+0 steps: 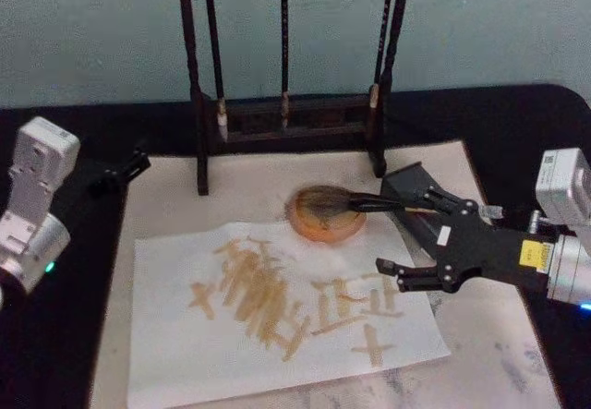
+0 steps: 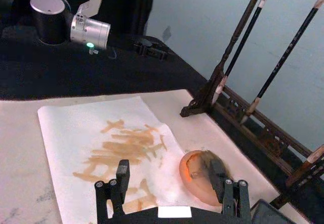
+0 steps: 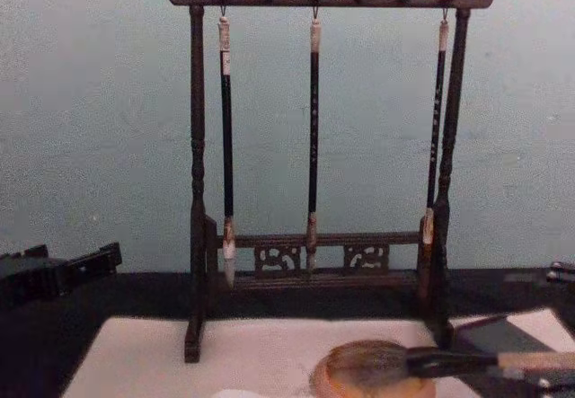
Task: Pick up the brush from the inkstone, write on the paper, then place the brush back to its original position.
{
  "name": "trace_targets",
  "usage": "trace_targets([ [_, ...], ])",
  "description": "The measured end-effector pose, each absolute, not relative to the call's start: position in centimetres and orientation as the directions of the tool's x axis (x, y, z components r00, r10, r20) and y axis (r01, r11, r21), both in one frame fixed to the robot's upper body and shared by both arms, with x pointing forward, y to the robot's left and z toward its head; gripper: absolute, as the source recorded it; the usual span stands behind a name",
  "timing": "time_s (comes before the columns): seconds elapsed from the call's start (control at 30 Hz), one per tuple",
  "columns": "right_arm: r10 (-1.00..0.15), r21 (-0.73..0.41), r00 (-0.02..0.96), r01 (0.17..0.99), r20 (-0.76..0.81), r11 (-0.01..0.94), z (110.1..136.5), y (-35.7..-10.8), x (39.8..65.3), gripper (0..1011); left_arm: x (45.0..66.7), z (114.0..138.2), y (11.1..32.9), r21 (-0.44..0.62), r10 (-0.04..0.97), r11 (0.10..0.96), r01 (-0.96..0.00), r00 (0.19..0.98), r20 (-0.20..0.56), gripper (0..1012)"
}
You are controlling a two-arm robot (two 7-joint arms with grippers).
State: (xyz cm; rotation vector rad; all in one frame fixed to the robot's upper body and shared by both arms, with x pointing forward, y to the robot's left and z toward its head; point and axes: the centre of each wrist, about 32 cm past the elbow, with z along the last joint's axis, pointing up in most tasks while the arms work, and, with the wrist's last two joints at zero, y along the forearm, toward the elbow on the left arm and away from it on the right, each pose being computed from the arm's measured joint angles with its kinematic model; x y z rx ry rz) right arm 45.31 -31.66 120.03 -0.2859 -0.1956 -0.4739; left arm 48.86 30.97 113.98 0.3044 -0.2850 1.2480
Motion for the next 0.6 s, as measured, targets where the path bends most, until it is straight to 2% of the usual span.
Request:
trace_targets([
  [0.6,-0.418,-0.224,0.873,0.472,0.251,0.853,120.25,-31.81,45.38,1008,48.86,113.98,30.97,0.070,0.880,0.287,-0.955,0.292,0.374,1002],
])
